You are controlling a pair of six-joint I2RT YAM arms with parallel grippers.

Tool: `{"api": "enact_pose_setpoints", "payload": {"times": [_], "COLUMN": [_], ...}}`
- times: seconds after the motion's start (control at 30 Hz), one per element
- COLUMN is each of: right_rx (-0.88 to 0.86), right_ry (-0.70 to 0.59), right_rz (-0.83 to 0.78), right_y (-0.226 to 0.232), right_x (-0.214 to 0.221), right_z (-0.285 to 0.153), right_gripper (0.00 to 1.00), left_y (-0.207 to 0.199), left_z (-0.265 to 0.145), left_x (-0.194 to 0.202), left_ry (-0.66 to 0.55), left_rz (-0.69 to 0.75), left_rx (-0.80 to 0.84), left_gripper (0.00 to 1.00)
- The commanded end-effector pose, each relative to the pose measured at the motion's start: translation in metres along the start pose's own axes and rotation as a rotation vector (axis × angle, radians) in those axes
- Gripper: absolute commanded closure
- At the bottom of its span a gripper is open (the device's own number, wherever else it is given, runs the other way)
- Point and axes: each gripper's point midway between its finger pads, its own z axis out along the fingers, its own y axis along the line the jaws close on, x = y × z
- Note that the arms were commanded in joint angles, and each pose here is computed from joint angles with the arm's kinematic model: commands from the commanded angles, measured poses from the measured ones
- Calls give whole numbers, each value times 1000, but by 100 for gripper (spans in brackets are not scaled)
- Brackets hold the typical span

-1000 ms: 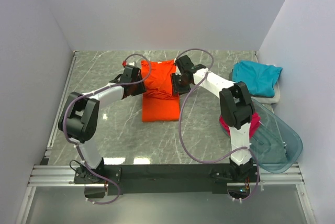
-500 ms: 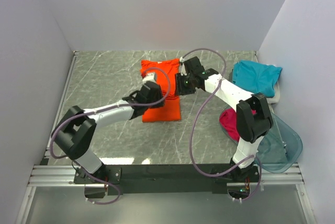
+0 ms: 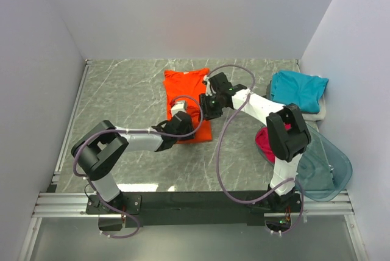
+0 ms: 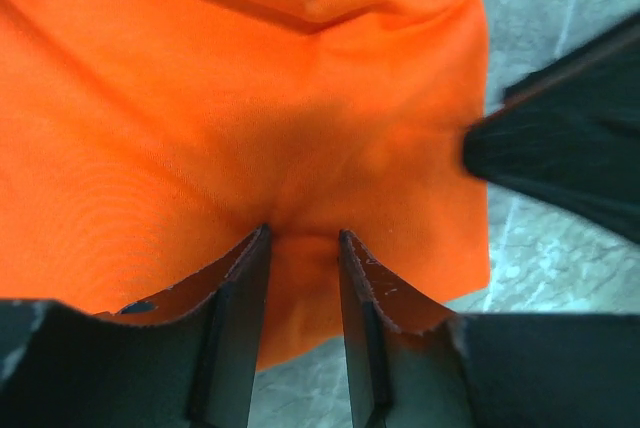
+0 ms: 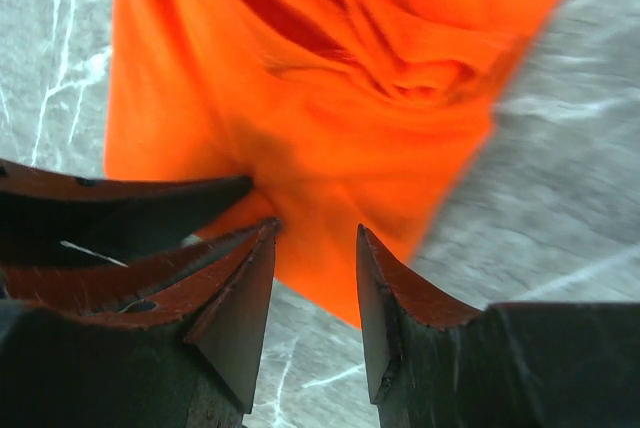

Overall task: Fold and stack the t-shirts
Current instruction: Fold the tshirt

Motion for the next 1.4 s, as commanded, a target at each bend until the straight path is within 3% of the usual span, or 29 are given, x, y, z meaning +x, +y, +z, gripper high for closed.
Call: {"api": "enact_pose_setpoints", "payload": {"times": [0.0,0.2,0.43,0.6,0.83,1.07,1.2,1.37], "right_rx": [-58,-50,105,193,182,149,144,89], "right_ry": [-11,31,53,8,-62,-151,-162,-197], "right_rz": [-40,-45,-28,-23,-36,-36,-19,10], "right_y": [28,31,1,-15,-8,4,-1,8], "right_x": [-12,-13,-20,-41,-62,-50,-12,28], "right_z": [7,27,50,41,18,-29,-52,-76], "right_gripper": [55,55,55,55,55,54,53,52], "left_y": [10,15,27,44,56,20,-9,-11], "left_z": [-2,-6,-20,-34,-53,-77,-101,-134], "left_x": [39,67,97,117,130,103,61,31], "left_ry": [79,121,165,201,214,152,54,-18], "left_rz": [-1,9,28,24,46,65,42,-40], "left_rx": [-19,-37,-77,-106,-138,-81,-36,-7], "left_gripper": [61,61,62,62,62,60,57,51]}}
